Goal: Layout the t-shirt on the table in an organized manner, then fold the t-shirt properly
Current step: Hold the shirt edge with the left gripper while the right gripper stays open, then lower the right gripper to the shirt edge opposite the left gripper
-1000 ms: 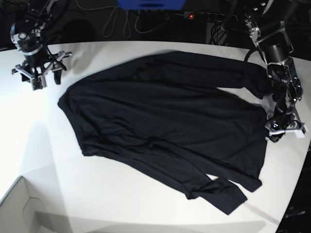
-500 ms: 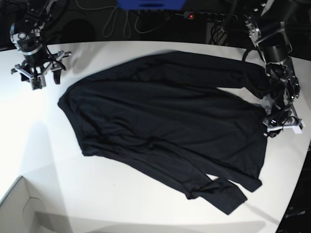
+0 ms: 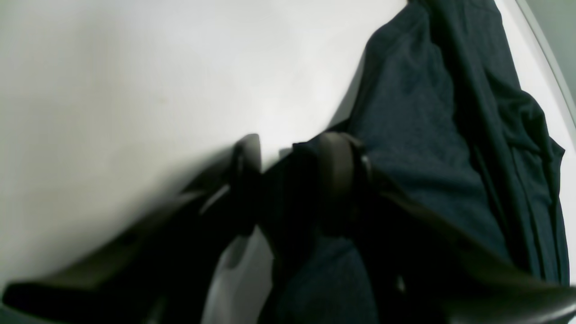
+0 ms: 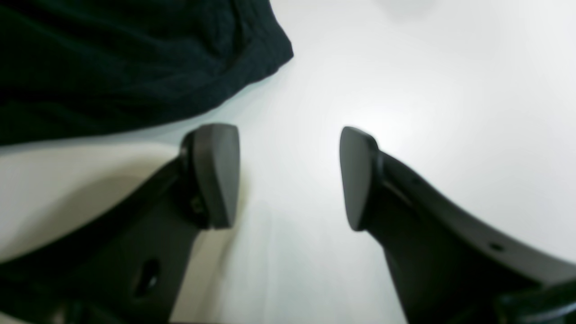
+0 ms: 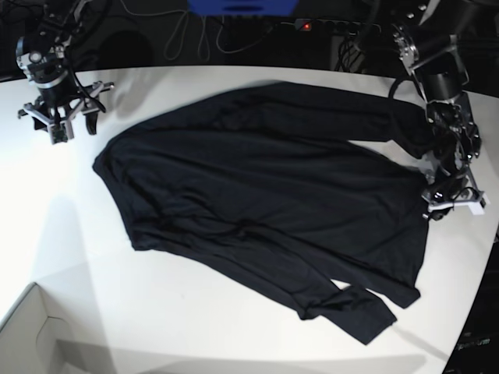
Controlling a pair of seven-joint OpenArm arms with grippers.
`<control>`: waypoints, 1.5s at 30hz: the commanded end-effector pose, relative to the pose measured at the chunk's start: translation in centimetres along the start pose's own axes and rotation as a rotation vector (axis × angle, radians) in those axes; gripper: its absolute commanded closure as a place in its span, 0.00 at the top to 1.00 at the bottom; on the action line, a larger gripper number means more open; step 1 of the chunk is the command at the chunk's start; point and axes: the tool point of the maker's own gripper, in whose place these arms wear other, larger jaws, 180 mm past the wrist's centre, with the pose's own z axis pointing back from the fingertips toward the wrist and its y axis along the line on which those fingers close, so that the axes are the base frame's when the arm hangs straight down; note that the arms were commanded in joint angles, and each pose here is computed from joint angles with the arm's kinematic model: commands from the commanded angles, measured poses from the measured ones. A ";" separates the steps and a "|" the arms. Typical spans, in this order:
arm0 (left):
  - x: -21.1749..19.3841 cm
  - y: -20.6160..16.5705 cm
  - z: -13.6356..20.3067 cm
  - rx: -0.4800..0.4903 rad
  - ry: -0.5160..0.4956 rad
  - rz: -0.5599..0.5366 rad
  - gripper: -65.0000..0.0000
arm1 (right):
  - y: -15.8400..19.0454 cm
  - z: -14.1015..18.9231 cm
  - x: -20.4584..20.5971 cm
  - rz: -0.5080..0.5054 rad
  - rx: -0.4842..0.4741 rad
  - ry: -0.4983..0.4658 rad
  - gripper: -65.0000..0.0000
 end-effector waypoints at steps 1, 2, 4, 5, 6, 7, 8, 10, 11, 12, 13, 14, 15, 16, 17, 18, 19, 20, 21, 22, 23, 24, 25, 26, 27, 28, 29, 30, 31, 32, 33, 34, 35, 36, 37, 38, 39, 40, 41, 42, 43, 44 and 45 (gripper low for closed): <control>1.9 -0.8 -0.2 -0.021 -0.040 -0.005 0.25 | -0.6 0.3 1.1 0.004 -0.014 -0.045 0.54; 1.9 -0.8 -0.2 -0.021 -0.040 -0.005 0.20 | -0.6 0.3 1.1 0.004 -0.014 -0.045 0.54; 2.0 -0.9 -0.2 -0.022 -0.041 -0.005 0.08 | -0.6 0.3 1.1 0.004 -0.013 -0.044 0.54; 2.0 -0.9 -0.2 -0.022 -0.041 -0.005 0.04 | -0.6 0.3 1.1 0.004 -0.013 -0.044 0.54; 1.9 -0.9 -0.2 -0.022 -0.039 -0.005 0.00 | -0.6 0.3 1.1 0.004 -0.013 -0.044 0.54; 1.9 -0.9 -0.2 -0.022 -0.039 -0.005 0.00 | -0.6 0.3 1.1 0.004 -0.013 -0.044 0.54; 1.9 -0.9 -0.2 -0.022 -0.039 -0.005 0.00 | -0.6 0.3 1.1 0.004 -0.013 -0.044 0.54; 2.1 -1.0 -0.2 -0.025 -0.044 -0.007 0.00 | -0.6 0.3 1.1 0.004 -0.013 -0.044 0.54; 2.3 -1.1 -0.1 -0.028 -0.048 -0.008 0.00 | -0.6 0.3 1.1 0.004 -0.013 -0.044 0.54; 2.3 -1.1 -0.1 -0.029 -0.047 -0.003 0.00 | -0.6 0.3 1.1 0.004 -0.013 -0.044 0.54; 2.2 -1.1 -0.1 -0.029 -0.047 -0.001 0.00 | -0.6 0.3 1.1 0.004 -0.013 -0.044 0.54; 2.7 -1.1 0.0 -0.032 -0.059 -0.002 0.00 | -0.6 0.3 1.0 0.004 -0.013 -0.042 0.54; 3.2 -1.5 0.2 -0.041 -0.071 -0.010 0.00 | -0.6 0.3 1.0 0.004 -0.013 -0.042 0.54; 3.7 -1.8 0.4 -0.050 -0.083 -0.019 0.00 | -0.6 0.3 1.0 0.004 -0.013 -0.042 0.54; 3.9 -1.7 0.8 -0.051 -0.091 -0.027 0.00 | -0.6 0.3 1.0 0.004 -0.013 -0.042 0.54; 3.9 -1.4 1.3 -0.050 -0.097 -0.041 0.00 | -0.6 0.3 1.1 0.004 -0.013 -0.044 0.54; 4.2 -1.4 1.7 -0.052 -0.109 -0.055 0.00 | -0.6 0.3 1.1 0.005 -0.014 -0.045 0.54; 4.6 -1.5 2.3 -0.057 -0.126 -0.070 0.00 | -0.6 0.3 1.2 0.005 -0.015 -0.046 0.54; 4.7 -1.3 2.7 -0.058 -0.132 -0.084 0.00 | -0.6 0.2 1.3 0.005 -0.015 -0.049 0.54; 4.7 -1.2 3.2 -0.058 -0.138 -0.097 0.00 | -0.6 0.2 1.3 0.005 -0.015 -0.049 0.54; 4.8 -1.0 3.7 -0.058 -0.144 -0.107 0.00 | -0.6 0.2 1.3 0.005 -0.015 -0.049 0.54; 5.2 -0.5 4.2 -0.053 -0.158 -0.099 0.00 | -0.6 0.2 1.4 0.004 -0.014 -0.052 0.54; 5.4 0.5 4.9 -0.039 -0.172 -0.081 0.00 | -0.6 0.2 1.4 0.004 -0.013 -0.053 0.54; 5.7 1.5 5.6 -0.026 -0.184 -0.056 0.00 | -0.5 0.2 1.4 0.005 -0.011 -0.053 0.54; 6.0 2.2 6.2 -0.023 -0.199 -0.031 0.00 | -0.5 0.2 1.4 0.005 -0.011 -0.053 0.54; 6.3 2.8 6.7 -0.019 -0.211 -0.008 0.00 | -0.5 0.2 1.4 0.005 -0.011 -0.053 0.54; 6.5 3.4 7.3 -0.014 -0.220 0.006 0.00 | -0.5 0.2 1.4 0.005 -0.011 -0.053 0.54; 6.7 4.2 8.0 -0.008 -0.227 0.019 0.00 | -0.5 0.2 1.5 0.005 -0.010 -0.054 0.54; 6.9 4.6 8.5 -0.008 -0.237 0.029 0.00 | -0.5 0.2 1.5 0.005 -0.010 -0.054 0.54; 7.1 5.2 9.1 -0.001 -0.246 0.037 0.00 | -0.4 0.2 1.5 0.004 -0.009 -0.055 0.54; 7.3 5.9 9.8 0.006 -0.256 0.044 0.00 | -0.4 0.2 1.5 0.004 -0.009 -0.055 0.54; 7.5 6.5 10.4 0.014 -0.266 0.048 0.00 | -0.5 0.2 1.5 0.005 -0.010 -0.056 0.54; 7.7 6.9 10.8 0.021 -0.272 0.048 0.00 | -0.5 0.2 1.5 0.005 -0.010 -0.056 0.54; 7.7 7.4 11.1 0.031 -0.275 0.049 0.00 | -0.4 0.2 1.6 0.005 -0.011 -0.058 0.54; 7.7 7.6 11.2 0.037 -0.275 0.048 0.00 | -0.3 0.3 1.7 0.004 -0.009 -0.059 0.54; 7.6 7.8 11.2 0.040 -0.271 0.046 0.00 | -0.2 0.3 1.7 0.005 -0.008 -0.059 0.54; 7.6 7.8 11.2 0.042 -0.271 0.046 0.00 | -0.2 0.4 1.8 0.008 -0.008 -0.063 0.54; 7.5 8.0 11.3 0.045 -0.269 0.043 0.00 | 0.0 0.4 2.1 0.014 -0.004 -0.068 0.54; 7.1 8.3 11.4 0.053 -0.260 0.042 0.00 | 0.5 0.4 2.5 0.023 0.009 -0.078 0.54; 6.8 8.6 11.6 0.059 -0.254 0.040 0.00 | 1.2 0.7 2.6 0.038 0.026 -0.079 0.55; 6.6 8.7 11.6 0.060 -0.251 0.042 0.00 | 1.8 0.9 2.7 0.049 0.041 -0.081 0.55; 6.5 8.7 11.6 0.061 -0.249 0.042 0.00 | 2.6 1.0 3.1 0.063 0.062 -0.091 0.55; 6.4 8.7 11.6 0.061 -0.248 0.044 0.00 | 3.6 1.1 3.5 0.075 0.087 -0.102 0.55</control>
